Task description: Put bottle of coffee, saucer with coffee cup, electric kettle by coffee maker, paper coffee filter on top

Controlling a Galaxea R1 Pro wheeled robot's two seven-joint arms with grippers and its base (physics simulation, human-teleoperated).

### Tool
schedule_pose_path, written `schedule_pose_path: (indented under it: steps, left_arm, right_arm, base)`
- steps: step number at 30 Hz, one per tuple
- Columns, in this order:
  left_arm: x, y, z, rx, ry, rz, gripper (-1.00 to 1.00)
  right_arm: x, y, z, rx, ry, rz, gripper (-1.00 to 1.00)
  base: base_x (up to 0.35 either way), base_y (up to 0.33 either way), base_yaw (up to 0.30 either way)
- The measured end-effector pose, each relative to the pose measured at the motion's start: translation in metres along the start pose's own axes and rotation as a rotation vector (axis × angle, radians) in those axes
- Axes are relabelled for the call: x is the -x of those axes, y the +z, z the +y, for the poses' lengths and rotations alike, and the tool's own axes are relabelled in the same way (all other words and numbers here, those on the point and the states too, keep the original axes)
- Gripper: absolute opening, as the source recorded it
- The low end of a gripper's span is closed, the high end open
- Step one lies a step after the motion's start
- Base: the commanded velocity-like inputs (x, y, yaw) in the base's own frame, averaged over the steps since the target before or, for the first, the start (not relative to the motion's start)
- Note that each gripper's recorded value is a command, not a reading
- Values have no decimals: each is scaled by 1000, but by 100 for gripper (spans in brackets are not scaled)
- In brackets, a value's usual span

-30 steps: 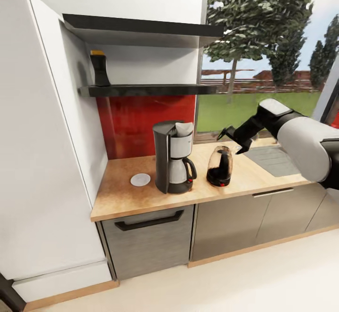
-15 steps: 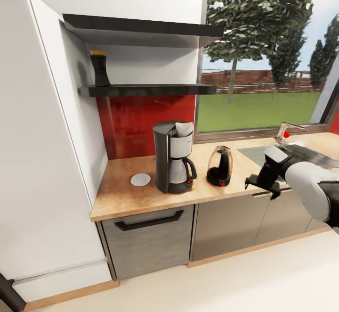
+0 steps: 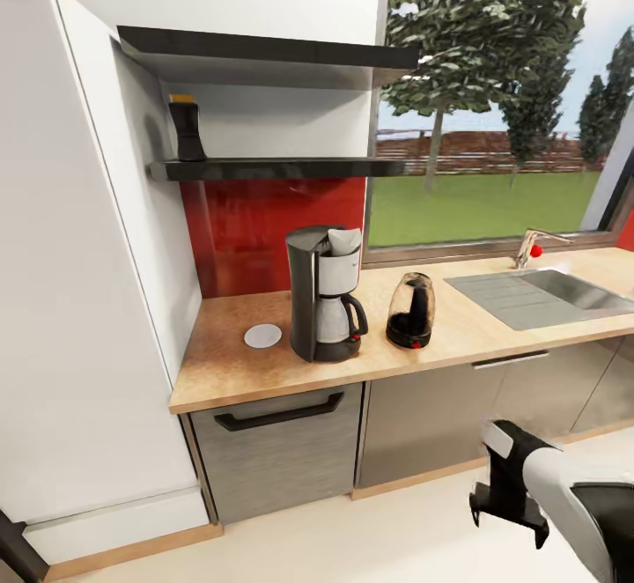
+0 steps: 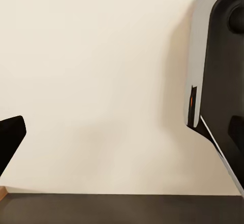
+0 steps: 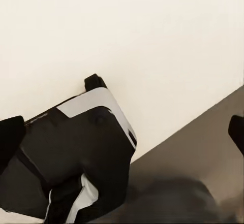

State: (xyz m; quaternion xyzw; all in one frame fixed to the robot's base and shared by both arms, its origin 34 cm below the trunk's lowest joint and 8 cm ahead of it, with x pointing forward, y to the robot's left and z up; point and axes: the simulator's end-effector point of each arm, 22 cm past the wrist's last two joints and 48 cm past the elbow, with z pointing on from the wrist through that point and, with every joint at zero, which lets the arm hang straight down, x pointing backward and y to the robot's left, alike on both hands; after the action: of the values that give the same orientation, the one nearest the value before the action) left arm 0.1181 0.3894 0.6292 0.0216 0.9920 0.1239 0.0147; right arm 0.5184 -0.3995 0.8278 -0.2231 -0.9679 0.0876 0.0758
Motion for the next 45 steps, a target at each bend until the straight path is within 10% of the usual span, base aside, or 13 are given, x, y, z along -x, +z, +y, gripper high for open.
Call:
schedule_pose_path:
  steps: [6, 13, 23, 27, 36, 45]
  left_arm:
    - [0, 0, -5, -5, -1, 1, 100]
    - [1, -1, -7, -7, -6, 1, 100]
    - [1, -1, -7, -6, -9, 2, 100]
    - [2, 0, -4, -1, -16, -2, 100]
    - [10, 0, -5, 1, -60, -22, 100]
    - [47, -1, 3, 19, -194, -127, 100]
  right_arm:
    - [-50, 75, 31, 125, 7, -41, 100]
    - [-75, 111, 54, 285, -95, -126, 100]
    - [-97, 130, 84, 284, -574, -289, 100]
    - [-111, 132, 114, 309, -675, -349, 100]
    - [-139, 147, 120, 337, -708, -366, 100]
    - [-141, 149, 120, 344, -711, -382, 100]
  base:
    - [0, 0, 0]
    - [0, 0, 0]
    - [0, 0, 0]
    - [0, 0, 0]
    - [0, 0, 0]
    - [0, 0, 0]
